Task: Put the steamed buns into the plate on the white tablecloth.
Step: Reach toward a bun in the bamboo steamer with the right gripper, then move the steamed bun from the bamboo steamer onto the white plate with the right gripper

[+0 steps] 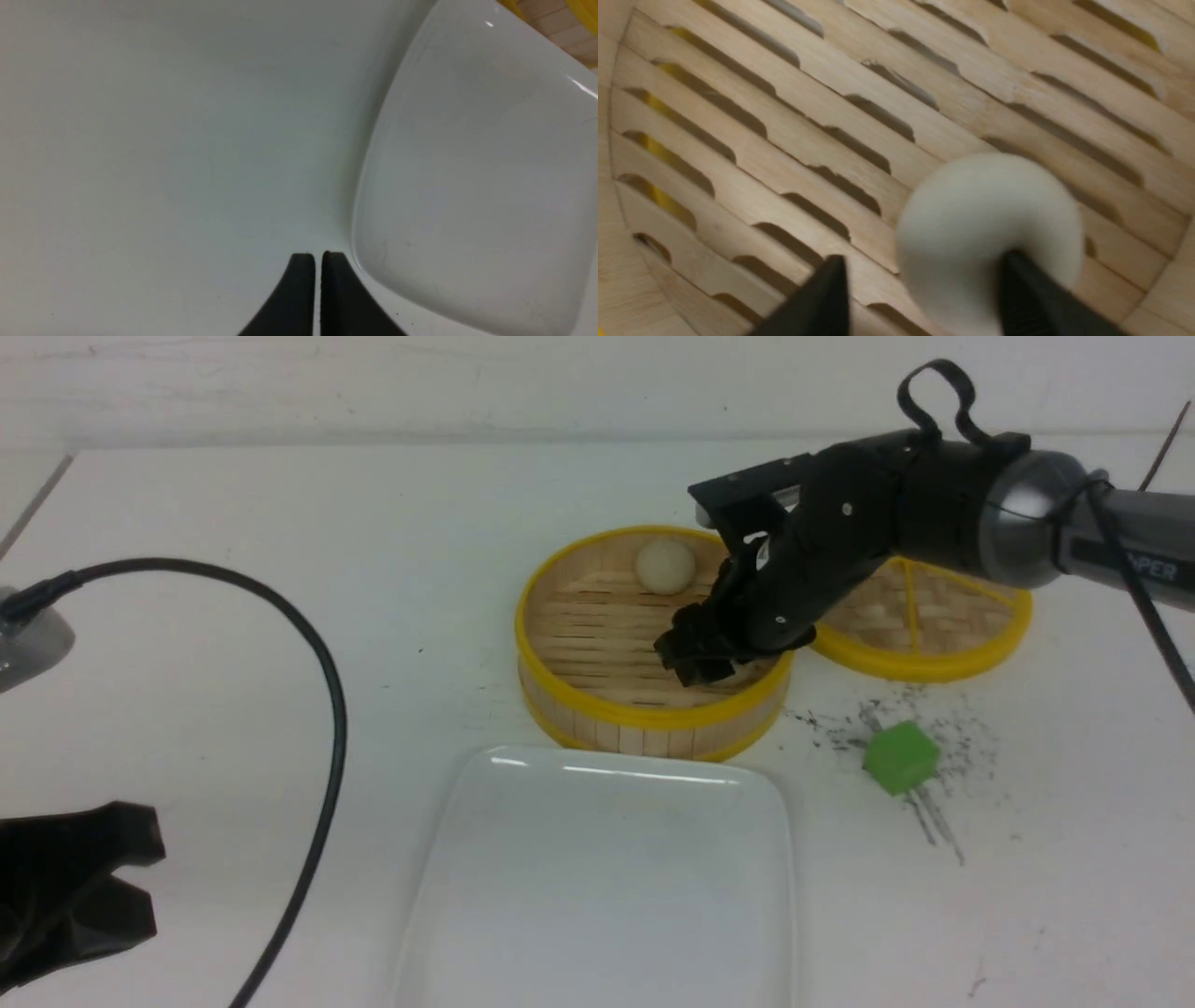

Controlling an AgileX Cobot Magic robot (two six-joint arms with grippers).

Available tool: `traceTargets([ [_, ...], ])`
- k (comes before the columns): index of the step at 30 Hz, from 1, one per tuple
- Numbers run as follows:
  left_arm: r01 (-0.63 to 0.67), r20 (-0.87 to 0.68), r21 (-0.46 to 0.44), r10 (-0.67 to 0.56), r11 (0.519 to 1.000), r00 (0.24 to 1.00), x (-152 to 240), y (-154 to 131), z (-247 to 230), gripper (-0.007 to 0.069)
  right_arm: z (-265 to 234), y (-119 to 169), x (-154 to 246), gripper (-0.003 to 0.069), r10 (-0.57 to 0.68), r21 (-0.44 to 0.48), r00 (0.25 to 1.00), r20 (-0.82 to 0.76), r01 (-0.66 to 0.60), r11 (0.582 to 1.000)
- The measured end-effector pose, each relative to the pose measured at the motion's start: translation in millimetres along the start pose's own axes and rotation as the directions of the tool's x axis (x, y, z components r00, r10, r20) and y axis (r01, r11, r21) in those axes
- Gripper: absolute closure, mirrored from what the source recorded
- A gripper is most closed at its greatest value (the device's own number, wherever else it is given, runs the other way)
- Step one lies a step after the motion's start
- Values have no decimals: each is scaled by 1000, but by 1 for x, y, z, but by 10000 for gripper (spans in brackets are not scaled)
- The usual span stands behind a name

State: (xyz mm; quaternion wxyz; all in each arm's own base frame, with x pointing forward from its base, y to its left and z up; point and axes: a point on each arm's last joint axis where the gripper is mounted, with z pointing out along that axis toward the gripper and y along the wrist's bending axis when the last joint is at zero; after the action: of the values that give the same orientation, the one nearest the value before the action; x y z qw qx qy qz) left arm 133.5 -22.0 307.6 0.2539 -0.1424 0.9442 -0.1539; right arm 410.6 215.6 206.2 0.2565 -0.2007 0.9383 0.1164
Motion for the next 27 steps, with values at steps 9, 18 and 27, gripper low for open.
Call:
traceTargets([
  [9, 0, 7, 2, 0, 1000, 1000, -1, 0, 0, 566, -7, 0, 0, 659, -10, 4, 1000, -17, 10, 1000],
  [18, -2, 8, -1, 2, 1000, 1000, -1, 0, 0, 554, -75, 8, -16, 657, -36, 2, 995, 88, 36, 999],
  [27, -6, 10, -8, 6, 1000, 1000, -1, 1, 0, 548, -111, 15, -4, 656, -22, -47, 999, -38, 20, 999],
])
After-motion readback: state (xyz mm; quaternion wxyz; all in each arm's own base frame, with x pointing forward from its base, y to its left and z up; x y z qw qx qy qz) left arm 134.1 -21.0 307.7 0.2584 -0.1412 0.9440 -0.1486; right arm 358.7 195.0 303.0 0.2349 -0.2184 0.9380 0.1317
